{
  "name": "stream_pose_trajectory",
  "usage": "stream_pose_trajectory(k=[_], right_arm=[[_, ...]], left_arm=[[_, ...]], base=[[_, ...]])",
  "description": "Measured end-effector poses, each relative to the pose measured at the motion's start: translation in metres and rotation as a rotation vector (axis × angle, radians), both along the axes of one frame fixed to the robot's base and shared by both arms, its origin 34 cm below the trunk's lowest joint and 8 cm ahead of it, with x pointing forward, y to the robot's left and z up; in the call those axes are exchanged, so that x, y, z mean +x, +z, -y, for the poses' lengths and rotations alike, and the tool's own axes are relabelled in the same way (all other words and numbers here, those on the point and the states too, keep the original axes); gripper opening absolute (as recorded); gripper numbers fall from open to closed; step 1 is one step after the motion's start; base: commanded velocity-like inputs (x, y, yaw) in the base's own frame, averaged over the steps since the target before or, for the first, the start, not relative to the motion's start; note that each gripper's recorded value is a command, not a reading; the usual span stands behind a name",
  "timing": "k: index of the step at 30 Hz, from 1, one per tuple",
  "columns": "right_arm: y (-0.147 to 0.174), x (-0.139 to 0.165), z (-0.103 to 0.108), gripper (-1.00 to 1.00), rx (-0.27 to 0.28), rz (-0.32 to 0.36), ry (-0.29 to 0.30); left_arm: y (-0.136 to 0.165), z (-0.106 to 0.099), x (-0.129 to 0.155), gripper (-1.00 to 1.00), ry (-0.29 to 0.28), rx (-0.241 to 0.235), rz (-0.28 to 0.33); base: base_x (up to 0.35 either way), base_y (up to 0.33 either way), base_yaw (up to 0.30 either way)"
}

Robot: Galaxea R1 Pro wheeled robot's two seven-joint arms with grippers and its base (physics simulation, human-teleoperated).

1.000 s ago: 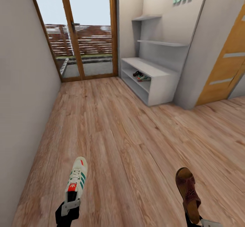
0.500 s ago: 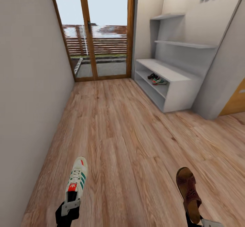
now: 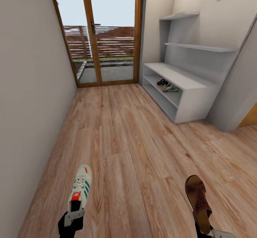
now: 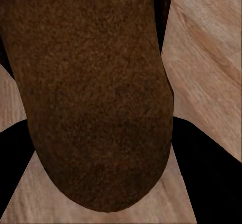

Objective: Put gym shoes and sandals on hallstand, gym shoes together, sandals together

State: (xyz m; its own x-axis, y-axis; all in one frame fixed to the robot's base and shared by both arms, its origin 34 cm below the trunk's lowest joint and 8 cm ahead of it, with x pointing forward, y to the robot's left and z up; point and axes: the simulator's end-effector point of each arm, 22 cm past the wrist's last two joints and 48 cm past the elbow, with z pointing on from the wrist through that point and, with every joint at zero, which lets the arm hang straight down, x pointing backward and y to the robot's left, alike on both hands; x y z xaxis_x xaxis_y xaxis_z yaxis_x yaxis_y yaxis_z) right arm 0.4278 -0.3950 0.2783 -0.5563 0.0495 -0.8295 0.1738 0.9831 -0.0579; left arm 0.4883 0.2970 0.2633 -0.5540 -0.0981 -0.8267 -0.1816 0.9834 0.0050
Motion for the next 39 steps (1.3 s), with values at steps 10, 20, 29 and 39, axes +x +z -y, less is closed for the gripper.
stream_pose_trajectory(k=[10, 20, 29, 39], right_arm=[[-0.0002, -0.0001, -0.0001, -1.0, 0.0, -0.001, 0.001], [-0.0005, -0.0004, -0.0006, -1.0, 0.001, -0.002, 0.002], [0.0, -0.0002, 0.0008, -1.0, -0.001, 0.0, -0.003], [0.0001, -0.0003, 0.0012, -1.0, -0.001, 0.0, -0.005]], left_arm=[[0.0001, -0.0005, 0.0, -1.0, 0.003, -0.001, 0.001], [0.0002, -0.0017, -0.0001, -1.0, 0.004, 0.0, 0.001], [0.0002, -0.0016, -0.0001, -1.0, 0.003, 0.001, 0.001], [0.0, -0.0018, -0.0004, -1.0, 0.004, 0.001, 0.0]], base=[[0.339, 0.0, 0.0], [0.339, 0.0, 0.0], [0.339, 0.0, 0.044], [0.339, 0.0, 0.145]])
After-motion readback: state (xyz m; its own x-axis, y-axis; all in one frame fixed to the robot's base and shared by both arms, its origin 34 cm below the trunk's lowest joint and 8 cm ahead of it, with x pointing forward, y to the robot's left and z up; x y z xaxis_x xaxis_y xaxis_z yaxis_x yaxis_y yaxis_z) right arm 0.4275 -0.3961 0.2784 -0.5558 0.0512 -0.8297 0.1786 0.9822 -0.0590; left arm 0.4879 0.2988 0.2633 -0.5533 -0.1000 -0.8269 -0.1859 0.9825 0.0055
